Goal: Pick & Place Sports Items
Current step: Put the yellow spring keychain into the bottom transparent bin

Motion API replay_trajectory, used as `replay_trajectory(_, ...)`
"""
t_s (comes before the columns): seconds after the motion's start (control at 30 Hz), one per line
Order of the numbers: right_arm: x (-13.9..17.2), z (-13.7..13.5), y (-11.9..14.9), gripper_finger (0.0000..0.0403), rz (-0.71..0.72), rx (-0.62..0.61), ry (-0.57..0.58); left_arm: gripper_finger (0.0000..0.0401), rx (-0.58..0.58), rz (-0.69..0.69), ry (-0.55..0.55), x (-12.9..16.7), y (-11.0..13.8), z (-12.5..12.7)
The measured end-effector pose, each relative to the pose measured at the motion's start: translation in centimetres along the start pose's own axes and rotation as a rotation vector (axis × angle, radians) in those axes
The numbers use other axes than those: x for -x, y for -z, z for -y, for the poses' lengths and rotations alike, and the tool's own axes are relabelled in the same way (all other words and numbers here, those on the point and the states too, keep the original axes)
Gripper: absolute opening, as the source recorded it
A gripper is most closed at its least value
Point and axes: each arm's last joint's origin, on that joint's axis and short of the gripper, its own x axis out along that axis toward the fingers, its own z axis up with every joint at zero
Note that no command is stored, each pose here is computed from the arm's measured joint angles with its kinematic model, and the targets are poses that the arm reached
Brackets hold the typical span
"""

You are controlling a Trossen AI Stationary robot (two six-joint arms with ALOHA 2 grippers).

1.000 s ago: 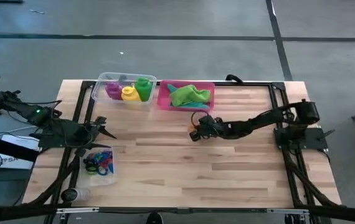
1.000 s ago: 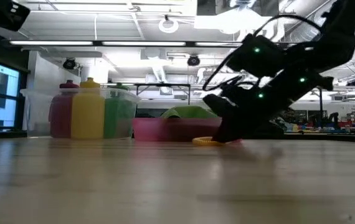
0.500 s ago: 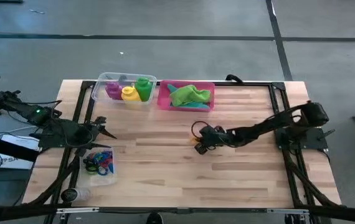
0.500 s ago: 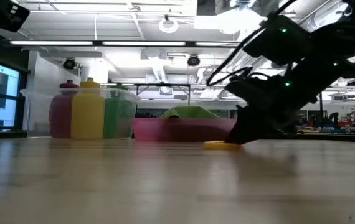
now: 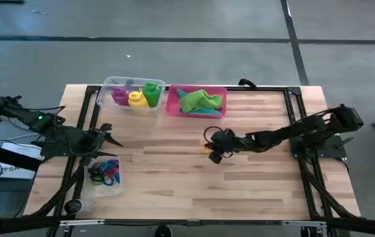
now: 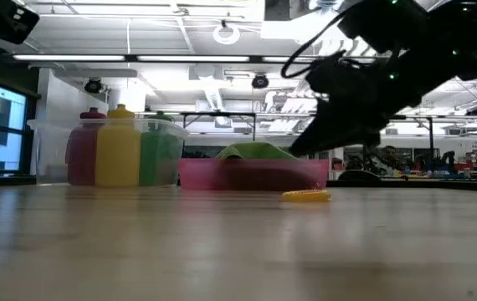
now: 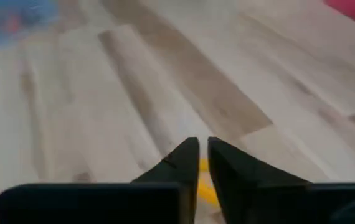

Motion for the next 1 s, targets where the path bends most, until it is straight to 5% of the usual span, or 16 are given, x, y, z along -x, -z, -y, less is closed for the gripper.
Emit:
replay_trajectory(0.43, -0.1, 2.6, -1.5, 0.018, -0.124, 0.248, -0.184, 0.0199, 0.047, 0.001, 0.0, 0.0, 0.0, 0.0)
replay_trajectory(1.0, -0.3, 6.9, -2.0, 0.0194, -0.243, 0.483, -0.231, 0.0199, 0.058, 0.0, 0.0, 0.0, 0.0, 0.0)
